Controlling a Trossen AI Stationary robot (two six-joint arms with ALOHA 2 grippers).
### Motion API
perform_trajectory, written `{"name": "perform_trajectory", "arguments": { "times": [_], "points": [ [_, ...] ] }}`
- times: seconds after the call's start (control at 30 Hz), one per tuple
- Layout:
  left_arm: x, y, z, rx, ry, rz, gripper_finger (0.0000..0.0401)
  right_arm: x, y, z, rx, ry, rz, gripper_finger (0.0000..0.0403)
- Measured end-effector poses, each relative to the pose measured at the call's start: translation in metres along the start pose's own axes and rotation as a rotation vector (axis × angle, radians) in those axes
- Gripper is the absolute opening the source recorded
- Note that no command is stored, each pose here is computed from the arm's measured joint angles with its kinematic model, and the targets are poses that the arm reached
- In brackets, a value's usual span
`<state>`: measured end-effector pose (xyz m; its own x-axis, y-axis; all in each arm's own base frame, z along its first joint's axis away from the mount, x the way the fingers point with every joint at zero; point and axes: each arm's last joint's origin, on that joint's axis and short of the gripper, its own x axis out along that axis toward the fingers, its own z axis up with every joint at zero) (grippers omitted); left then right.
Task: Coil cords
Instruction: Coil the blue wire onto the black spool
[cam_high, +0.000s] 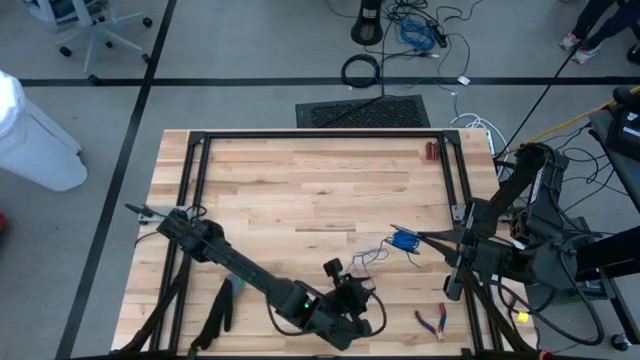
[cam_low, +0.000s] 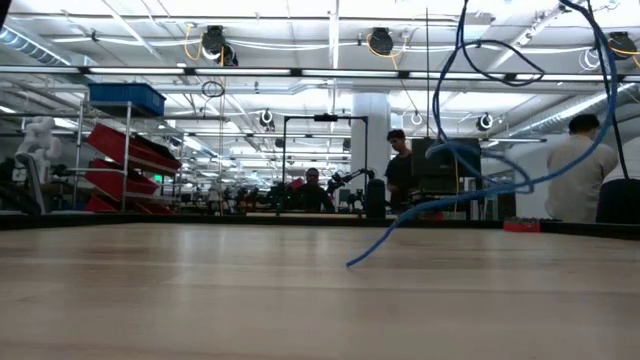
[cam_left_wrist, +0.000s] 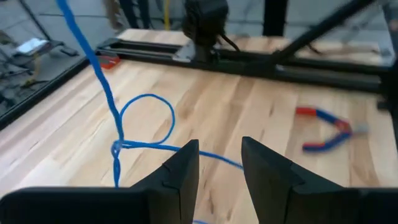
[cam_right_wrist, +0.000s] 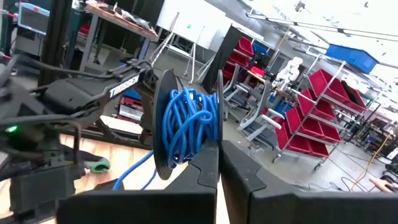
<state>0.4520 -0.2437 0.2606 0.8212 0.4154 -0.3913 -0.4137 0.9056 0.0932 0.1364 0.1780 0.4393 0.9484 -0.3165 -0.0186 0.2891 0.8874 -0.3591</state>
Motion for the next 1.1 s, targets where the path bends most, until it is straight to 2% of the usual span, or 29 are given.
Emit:
{"name": "perform_trajectory", "arguments": {
  "times": [0.13,0.23,0.37,0.43,0.5,0.57,0.87,1.1],
  "points": [
    [0.0,-0.012,-0.013,0.003,-0.041,0.051,0.0128,0.0,0.0,0.0,-0.011,0.0,-0.001,0.0],
    [-0.009,-0.021,-0.02,0.027,-0.058,0.057,0.0128,0.0,0.0,0.0,-0.026,0.0,-0.001,0.0],
    [-0.023,-0.032,-0.028,-0.01,-0.106,0.097,0.0128,0.0,0.0,0.0,-0.035,0.0,-0.001,0.0],
    [-0.028,-0.036,-0.036,0.044,-0.126,0.151,0.0128,0.0,0.0,0.0,-0.04,0.0,-0.001,0.0],
    [-0.029,-0.039,-0.039,0.102,-0.129,0.163,0.0128,0.0,0.0,0.0,-0.046,0.0,0.001,0.0],
    [-0.03,-0.04,-0.039,0.111,-0.132,0.162,0.0132,0.0,0.0,0.0,-0.046,-0.001,0.003,0.0],
    [-0.011,-0.027,-0.033,-0.069,-0.125,0.169,0.0211,0.0,0.0,0.0,-0.052,-0.001,0.005,0.0],
    [0.002,-0.021,-0.032,-0.153,-0.114,0.168,0.0222,0.0,0.0,0.0,-0.052,-0.001,0.007,0.0]
  ]
}}
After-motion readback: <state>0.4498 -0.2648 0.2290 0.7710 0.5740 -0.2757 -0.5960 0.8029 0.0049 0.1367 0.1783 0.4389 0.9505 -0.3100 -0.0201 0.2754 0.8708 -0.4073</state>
